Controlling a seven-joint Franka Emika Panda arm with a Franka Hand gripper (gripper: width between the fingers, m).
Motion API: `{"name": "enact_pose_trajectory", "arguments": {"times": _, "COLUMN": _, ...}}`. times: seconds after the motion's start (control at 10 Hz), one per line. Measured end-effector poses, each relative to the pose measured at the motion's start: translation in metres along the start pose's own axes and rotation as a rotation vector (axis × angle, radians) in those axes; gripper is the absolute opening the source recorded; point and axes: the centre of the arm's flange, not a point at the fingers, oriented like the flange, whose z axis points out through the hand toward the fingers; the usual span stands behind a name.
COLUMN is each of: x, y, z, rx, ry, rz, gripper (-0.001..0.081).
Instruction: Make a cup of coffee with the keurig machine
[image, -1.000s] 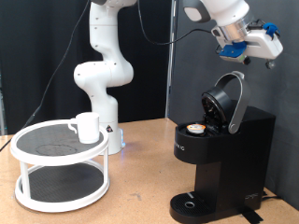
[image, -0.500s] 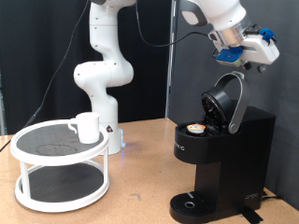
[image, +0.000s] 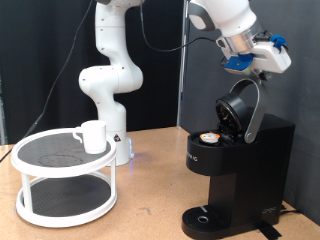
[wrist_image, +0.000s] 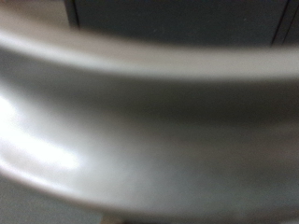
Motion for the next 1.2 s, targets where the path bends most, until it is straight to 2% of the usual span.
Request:
{"name": "enact_pose_trajectory", "arguments": {"times": 0.6, "x": 0.02, "y": -0.003, "z": -0.017, "rx": 0.041, "ry": -0.023, "rz": -0.008, "gripper": 0.0}}
{"name": "enact_pose_trajectory", "arguments": {"times": 1.0, "x": 0.03, "y": -0.023, "z": -0.039, "rx": 0.094, "ry": -0.07, "rz": 0.032, "gripper": 0.0}}
{"name": "enact_pose_trajectory", "arguments": {"times": 1.2, "x": 0.04, "y": -0.034, "z": -0.052, "rx": 0.103, "ry": -0.063, "rz": 0.038, "gripper": 0.0}}
